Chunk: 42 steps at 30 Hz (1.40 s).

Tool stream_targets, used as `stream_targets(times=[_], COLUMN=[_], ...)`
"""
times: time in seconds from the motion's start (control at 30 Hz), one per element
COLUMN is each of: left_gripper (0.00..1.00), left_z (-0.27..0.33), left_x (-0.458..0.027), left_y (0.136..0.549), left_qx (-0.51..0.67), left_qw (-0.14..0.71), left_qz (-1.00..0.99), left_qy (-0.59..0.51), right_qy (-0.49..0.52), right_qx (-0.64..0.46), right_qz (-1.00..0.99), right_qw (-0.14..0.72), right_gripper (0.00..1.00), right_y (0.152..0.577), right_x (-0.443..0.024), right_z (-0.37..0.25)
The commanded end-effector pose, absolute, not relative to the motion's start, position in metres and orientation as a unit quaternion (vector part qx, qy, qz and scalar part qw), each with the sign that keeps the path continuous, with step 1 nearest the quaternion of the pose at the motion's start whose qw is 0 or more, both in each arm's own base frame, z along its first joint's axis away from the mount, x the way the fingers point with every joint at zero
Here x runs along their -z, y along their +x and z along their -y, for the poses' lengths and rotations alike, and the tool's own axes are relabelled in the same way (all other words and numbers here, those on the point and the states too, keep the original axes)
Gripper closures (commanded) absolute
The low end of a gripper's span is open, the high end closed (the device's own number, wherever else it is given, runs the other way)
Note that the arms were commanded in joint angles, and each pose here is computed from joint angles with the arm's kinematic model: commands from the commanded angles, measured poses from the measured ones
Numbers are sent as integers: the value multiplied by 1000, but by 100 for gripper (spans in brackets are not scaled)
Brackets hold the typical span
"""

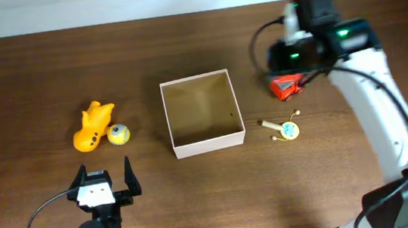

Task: Pack container
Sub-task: 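Lift the truck and carry it left over the box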

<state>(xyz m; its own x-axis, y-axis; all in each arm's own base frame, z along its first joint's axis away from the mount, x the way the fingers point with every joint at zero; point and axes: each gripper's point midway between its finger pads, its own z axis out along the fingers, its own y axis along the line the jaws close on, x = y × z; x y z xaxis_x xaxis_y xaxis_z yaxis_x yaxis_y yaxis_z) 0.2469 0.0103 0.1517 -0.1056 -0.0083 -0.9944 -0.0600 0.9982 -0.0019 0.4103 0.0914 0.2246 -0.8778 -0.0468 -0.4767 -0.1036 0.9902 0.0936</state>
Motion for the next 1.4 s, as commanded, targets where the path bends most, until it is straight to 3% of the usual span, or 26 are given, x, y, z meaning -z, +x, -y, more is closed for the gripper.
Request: stream_targets(times=[0.0, 0.17, 0.47, 1.13, 1.37], left_gripper=[1, 1, 1, 1, 1], left_z=[-8, -8, -8, -8, -8], left_x=[-151, -151, -151, -151, -151], left_y=[247, 247, 247, 247, 247], left_qx=[-14, -14, -14, -14, -14], left_qw=[669, 669, 669, 669, 669], left_qz=[-743, -743, -743, -743, -743], left_qy=[-19, -19, -19, -19, -19], right_qy=[-66, -95, -102, -92, -92], right_qx=[-87, -114, -111, -101, -103], right_qz=[-957, -949, -968, -981, -981], right_qw=[268, 277, 200, 136, 139], right_gripper=[51, 51, 51, 51, 51], right_y=[411, 412, 410, 414, 417], right_x=[-237, -231, -160, -90, -87], right_z=[-135, -188, -232, -244, -246])
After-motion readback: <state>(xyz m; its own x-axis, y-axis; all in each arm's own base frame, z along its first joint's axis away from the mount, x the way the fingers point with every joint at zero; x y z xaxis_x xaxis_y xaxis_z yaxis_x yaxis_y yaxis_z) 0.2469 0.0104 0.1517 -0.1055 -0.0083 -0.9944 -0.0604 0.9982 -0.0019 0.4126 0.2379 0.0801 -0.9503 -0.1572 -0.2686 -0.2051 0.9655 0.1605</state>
